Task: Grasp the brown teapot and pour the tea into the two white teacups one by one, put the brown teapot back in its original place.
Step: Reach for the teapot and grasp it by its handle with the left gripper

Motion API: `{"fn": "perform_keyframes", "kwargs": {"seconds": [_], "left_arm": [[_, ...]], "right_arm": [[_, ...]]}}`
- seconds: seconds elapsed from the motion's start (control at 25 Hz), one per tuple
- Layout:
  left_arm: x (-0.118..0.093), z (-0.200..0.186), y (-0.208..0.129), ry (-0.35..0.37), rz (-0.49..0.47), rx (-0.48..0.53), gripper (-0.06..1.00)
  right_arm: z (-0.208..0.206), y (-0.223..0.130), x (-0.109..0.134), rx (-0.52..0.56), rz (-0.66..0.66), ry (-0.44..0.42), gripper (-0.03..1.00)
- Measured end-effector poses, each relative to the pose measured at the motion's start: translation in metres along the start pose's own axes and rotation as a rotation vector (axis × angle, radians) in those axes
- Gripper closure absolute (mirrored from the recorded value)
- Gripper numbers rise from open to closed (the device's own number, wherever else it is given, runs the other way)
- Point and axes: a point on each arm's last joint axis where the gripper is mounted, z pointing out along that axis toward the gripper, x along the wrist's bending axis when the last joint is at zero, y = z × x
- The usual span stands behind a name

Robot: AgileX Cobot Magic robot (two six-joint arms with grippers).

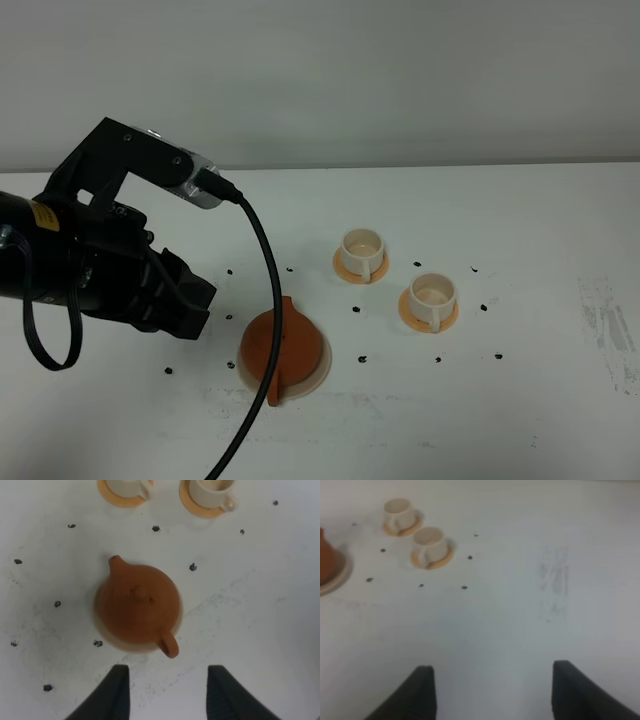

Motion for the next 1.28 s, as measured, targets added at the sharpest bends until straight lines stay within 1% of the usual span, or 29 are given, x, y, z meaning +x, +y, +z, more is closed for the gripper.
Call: {"fn": "perform_keyframes", "kwargs": {"seconds": [0.4,0.6,0.72,1.28], "left_arm": [[-0.0029,-0.0001,-0.0038,-0.031,-0.018,0.042,0.55],[-0.0034,-0.0002,-0.0052,-0.037,-0.019,0.058,0.55],[-0.0039,-0.0003,-0.0063,-0.042,-0.019,0.070,0.55],[-0.0040,-0.0003,-0.0066,-0.043,-0.019,0.073,0.55]], "right_arm": [[0.0000,0.0003,0.0010,-0.002,0.026,0.009,0.45],[0.0005,0.0007,0.0014,-0.001,0.058,-0.049,0.45],[0.0006,0.0007,0.0015,-0.001,0.062,-0.055,0.45],[0.0007,0.0011,0.0037,-0.005,0.076,-0.033,0.45]]}}
